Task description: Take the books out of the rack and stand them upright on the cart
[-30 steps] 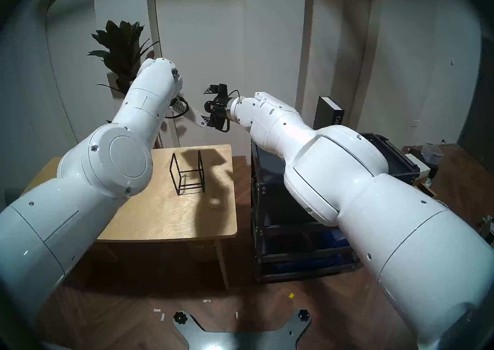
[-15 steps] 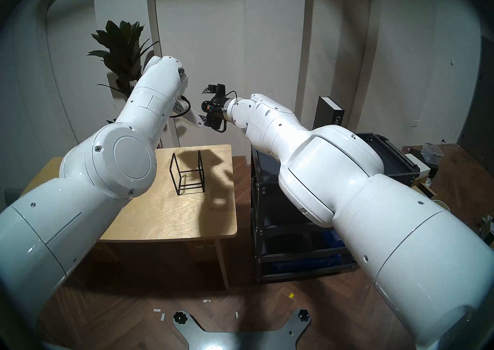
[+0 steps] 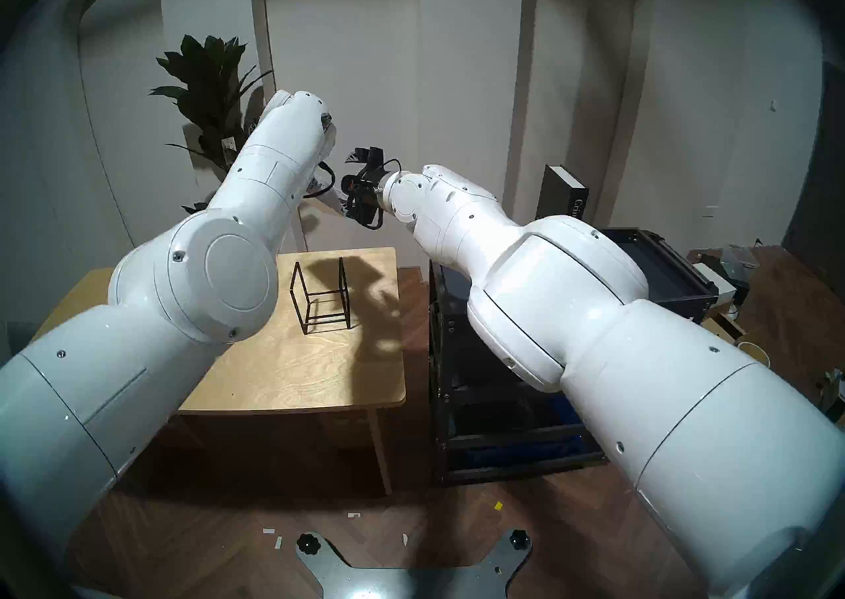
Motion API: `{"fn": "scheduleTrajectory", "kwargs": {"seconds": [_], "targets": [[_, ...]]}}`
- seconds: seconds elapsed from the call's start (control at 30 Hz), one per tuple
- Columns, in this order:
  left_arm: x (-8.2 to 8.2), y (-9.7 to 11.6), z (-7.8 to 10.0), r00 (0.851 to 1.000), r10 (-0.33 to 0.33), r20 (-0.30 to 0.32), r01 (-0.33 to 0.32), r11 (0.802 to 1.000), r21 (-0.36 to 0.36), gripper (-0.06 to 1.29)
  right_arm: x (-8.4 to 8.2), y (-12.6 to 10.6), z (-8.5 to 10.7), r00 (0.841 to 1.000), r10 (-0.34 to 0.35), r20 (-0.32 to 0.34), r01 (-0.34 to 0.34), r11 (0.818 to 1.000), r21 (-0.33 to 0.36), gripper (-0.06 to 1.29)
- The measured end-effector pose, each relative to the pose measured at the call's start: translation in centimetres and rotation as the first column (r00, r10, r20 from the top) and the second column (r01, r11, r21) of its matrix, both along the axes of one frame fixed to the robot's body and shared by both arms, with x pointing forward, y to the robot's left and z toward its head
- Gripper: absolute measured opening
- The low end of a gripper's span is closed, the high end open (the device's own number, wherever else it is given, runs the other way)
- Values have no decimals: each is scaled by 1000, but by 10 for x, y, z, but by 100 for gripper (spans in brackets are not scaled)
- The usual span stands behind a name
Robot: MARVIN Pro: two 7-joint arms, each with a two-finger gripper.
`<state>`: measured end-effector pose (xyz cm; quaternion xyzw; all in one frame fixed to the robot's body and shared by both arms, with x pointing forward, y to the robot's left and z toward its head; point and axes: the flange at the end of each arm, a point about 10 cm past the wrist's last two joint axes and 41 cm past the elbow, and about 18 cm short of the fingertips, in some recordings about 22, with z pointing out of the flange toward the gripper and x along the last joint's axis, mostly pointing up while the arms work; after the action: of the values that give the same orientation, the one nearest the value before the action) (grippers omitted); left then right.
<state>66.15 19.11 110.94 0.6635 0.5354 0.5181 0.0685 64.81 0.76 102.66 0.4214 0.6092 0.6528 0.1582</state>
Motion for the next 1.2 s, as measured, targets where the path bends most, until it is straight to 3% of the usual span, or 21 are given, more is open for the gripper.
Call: {"fn": "scheduleTrajectory", "kwargs": {"seconds": [1.2], "targets": [[-6,-19,-5,998,54,-23,-53,998,41,46,2,-1,-12,996,-82,-40,82,997,2,123]]}}
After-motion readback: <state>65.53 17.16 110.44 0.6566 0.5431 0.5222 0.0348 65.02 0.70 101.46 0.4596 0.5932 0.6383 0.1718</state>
